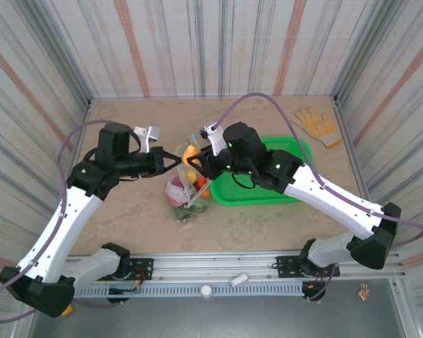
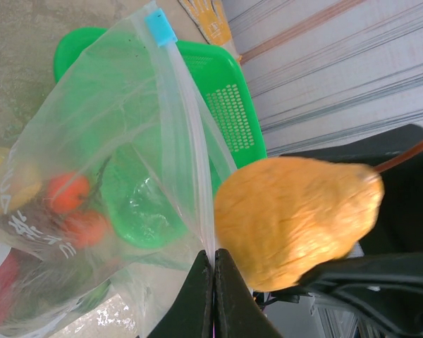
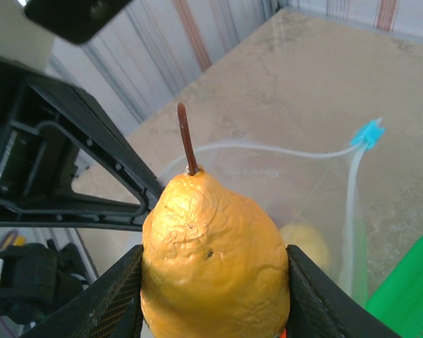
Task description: Place the food in the zip-top bag and seal the zipper
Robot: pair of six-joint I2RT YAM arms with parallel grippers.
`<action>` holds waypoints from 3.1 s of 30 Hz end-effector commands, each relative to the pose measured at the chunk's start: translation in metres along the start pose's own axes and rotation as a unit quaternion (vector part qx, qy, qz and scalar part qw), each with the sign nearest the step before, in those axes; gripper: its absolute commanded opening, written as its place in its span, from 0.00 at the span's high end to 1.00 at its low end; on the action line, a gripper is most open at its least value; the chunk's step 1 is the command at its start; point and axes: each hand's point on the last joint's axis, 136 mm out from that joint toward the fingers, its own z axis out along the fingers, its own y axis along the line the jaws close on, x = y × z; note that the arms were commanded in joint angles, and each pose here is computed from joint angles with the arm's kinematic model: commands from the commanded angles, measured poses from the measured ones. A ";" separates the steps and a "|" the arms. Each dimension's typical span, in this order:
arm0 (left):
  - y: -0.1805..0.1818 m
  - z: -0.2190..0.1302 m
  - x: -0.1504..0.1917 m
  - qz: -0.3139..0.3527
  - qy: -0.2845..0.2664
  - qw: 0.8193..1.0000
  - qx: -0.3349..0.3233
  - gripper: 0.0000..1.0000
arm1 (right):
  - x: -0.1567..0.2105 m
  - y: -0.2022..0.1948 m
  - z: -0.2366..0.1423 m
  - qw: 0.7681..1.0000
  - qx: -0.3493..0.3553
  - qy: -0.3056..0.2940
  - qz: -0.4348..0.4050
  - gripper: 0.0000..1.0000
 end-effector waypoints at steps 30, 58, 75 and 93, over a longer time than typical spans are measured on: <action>-0.008 -0.013 0.000 0.011 -0.018 1.000 0.009 1.00 | 0.032 -0.029 0.042 0.989 0.119 0.081 -0.021 0.35; 0.004 -0.015 0.005 0.030 -0.017 0.999 -0.019 1.00 | 0.111 -0.129 -0.100 0.934 0.289 0.137 0.158 1.00; 0.004 -0.007 0.001 0.027 -0.010 1.000 -0.012 1.00 | 0.254 -0.144 -0.125 0.850 0.347 0.297 0.264 0.98; 0.007 -0.002 0.004 0.023 -0.006 1.000 -0.007 1.00 | 0.201 -0.249 -0.035 0.860 0.373 0.167 0.306 0.86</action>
